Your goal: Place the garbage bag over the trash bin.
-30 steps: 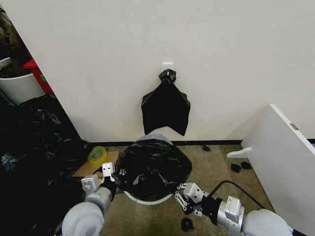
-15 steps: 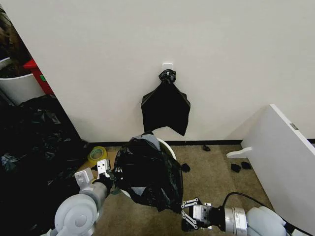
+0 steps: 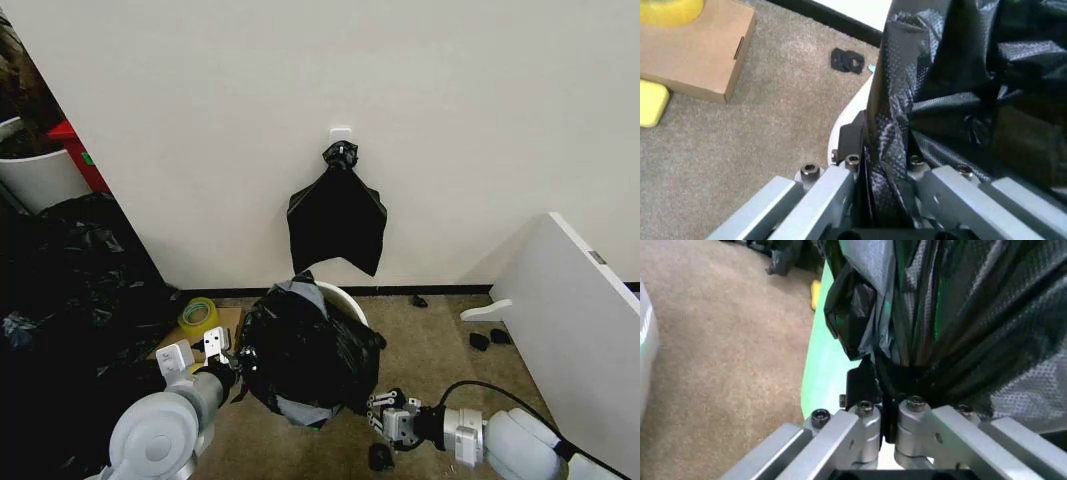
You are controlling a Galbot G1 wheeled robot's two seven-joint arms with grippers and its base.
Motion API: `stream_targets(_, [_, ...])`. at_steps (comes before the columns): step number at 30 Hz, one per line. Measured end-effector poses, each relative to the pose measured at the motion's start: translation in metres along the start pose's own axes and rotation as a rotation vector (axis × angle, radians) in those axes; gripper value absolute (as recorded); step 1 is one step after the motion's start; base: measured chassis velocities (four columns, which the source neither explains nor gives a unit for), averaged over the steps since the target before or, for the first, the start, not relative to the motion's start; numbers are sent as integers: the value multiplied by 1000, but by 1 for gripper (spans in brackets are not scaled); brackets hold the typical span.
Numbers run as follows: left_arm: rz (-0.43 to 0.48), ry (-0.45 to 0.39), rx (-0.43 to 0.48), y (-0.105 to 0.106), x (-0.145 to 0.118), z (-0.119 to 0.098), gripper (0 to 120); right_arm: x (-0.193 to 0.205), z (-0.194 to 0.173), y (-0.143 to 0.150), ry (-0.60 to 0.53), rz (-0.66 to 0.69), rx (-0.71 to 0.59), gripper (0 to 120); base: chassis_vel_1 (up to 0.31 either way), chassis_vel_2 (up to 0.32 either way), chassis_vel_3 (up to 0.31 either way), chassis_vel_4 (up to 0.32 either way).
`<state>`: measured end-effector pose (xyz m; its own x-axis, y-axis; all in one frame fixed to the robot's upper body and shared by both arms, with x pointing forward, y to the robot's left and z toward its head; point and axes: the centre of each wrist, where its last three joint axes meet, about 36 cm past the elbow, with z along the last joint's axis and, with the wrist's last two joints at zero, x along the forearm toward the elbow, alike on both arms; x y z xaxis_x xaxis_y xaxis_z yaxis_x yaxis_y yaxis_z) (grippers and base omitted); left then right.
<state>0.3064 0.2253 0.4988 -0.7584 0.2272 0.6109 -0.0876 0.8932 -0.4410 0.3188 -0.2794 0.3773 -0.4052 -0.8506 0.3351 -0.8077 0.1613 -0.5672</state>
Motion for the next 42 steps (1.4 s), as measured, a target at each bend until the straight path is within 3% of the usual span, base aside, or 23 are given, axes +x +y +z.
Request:
stream_targets(2, [-3, -1, 3, 1, -1, 0, 0, 1, 0, 1, -1, -1, -2, 0, 0, 0, 0, 0])
stream_targets(5, [-28, -25, 23, 6, -11, -2, 0, 9, -7, 3, -62, -65, -31, 16, 0, 0, 0, 0])
stream_targets(8, [-35, -34, 28, 7, -14, -3, 0, 12, -9, 3, -83, -94, -37, 22, 0, 0, 0, 0])
stream_targets(12, [-66, -61, 48, 11, -23, -7, 0, 19, -12, 3, -154, -179, -46, 41, 0, 0, 0, 0])
stream_targets(18, [-81, -81, 49, 14, -26, -7, 0, 21, -16, 3, -201, -149, -83, 62, 0, 0, 0, 0])
stream_targets(21, [-96, -100, 26, 16, -28, -7, 0, 23, -34, -2, -260, -92, -167, 77, 0, 0, 0, 0])
stream_targets(28, [-91, -127, -9, 14, -29, -4, 0, 23, -58, -14, -317, -10, -315, 97, 0, 0, 0, 0])
stream_targets(35, [-17, -203, -177, 4, -14, 17, 0, 7, -108, -27, -200, 366, -445, 100, 0, 0, 0, 0])
stream_targets(42, [30, -225, -247, -2, -9, 27, 0, -9, -128, -40, -137, 443, -526, 100, 0, 0, 0, 0])
